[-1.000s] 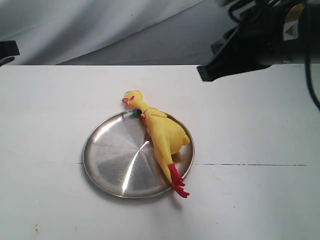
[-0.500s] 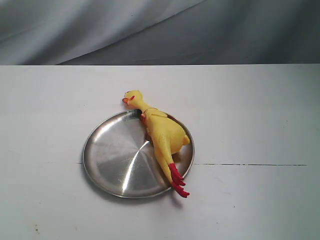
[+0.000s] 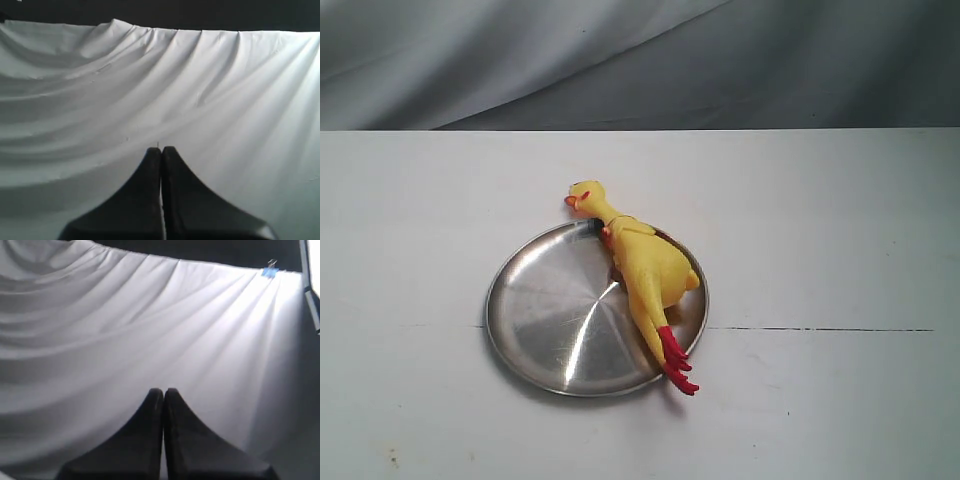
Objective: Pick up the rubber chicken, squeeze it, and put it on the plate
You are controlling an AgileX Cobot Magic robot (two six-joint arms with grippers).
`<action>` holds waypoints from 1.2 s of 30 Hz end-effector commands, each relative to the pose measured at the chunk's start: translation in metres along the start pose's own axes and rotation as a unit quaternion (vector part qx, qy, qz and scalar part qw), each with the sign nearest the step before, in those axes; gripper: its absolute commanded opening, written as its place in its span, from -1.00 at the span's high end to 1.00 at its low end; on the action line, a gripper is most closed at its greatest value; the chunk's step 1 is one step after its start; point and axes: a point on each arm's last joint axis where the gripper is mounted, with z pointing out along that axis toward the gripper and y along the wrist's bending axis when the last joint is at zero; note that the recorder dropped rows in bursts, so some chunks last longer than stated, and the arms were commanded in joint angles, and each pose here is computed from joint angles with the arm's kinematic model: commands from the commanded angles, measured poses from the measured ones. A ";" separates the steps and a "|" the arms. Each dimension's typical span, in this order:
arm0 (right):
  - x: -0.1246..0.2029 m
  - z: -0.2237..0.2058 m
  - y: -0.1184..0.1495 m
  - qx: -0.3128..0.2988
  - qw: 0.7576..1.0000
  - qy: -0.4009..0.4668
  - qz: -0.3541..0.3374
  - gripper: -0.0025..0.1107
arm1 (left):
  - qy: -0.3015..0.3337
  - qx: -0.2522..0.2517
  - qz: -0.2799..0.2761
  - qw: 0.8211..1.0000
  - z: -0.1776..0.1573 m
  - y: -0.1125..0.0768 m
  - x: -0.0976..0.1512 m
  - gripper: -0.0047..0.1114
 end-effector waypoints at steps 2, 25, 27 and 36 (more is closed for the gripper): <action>-0.029 -0.023 -0.032 0.116 0.992 -0.017 -0.053 0.96 | 0.000 -0.010 0.013 1.000 0.000 0.002 0.004 0.92; 0.095 -0.065 0.011 0.030 0.999 0.032 0.012 0.96 | 0.071 -0.057 -0.037 0.995 -0.058 0.015 0.109 0.92; 0.102 -0.064 0.013 0.029 0.998 0.051 0.017 0.96 | 0.077 -0.050 -0.038 0.995 -0.058 0.014 0.110 0.92; 0.108 -0.063 0.014 0.029 0.997 0.069 0.028 0.96 | 0.084 -0.039 -0.032 0.995 -0.058 0.012 0.111 0.92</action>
